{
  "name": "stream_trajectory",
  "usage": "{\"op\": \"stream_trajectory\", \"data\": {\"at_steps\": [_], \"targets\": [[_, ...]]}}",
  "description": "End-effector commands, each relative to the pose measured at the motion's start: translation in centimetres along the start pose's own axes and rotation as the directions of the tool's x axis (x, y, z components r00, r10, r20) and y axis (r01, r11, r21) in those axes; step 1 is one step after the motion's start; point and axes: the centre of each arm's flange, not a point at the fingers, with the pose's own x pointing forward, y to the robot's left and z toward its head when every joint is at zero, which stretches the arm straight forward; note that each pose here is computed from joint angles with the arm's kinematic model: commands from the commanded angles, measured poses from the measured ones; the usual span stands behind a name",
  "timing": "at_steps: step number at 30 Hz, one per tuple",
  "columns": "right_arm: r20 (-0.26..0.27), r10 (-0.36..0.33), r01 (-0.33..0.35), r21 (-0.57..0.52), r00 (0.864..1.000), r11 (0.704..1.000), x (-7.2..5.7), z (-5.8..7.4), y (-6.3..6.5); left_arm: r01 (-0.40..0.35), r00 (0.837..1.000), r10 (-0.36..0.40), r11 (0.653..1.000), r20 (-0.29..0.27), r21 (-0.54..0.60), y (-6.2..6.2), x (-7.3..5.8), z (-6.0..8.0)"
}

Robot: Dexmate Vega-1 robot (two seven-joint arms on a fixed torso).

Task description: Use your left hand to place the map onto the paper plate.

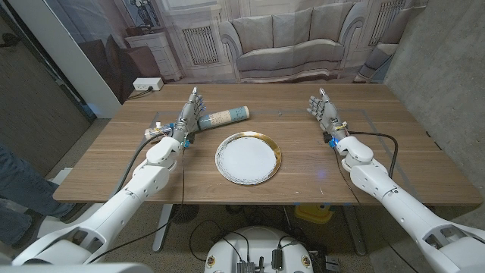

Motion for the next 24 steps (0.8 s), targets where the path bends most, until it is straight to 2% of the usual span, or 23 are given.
{"op": "stream_trajectory", "data": {"at_steps": [1, 8, 24], "targets": [[-0.012, 0.008, -0.008, 0.031, 1.0, 0.999, -0.1, -1.3, 0.5, -0.025, 1.0, 0.025, 1.0, -0.004, -0.004, -0.4, -0.5, 0.4], [-0.015, -0.003, 0.003, 0.026, 1.0, 1.0, -0.7, -1.1, 0.5, -0.016, 1.0, 0.016, 1.0, 0.005, 0.002, -0.6, -0.6, 0.4], [-0.005, -0.024, 0.024, 0.019, 1.0, 1.0, -1.3, -0.8, 1.1, -0.016, 1.0, 0.015, 0.999, 0.02, 0.045, 0.6, -1.1, 1.6]]}}
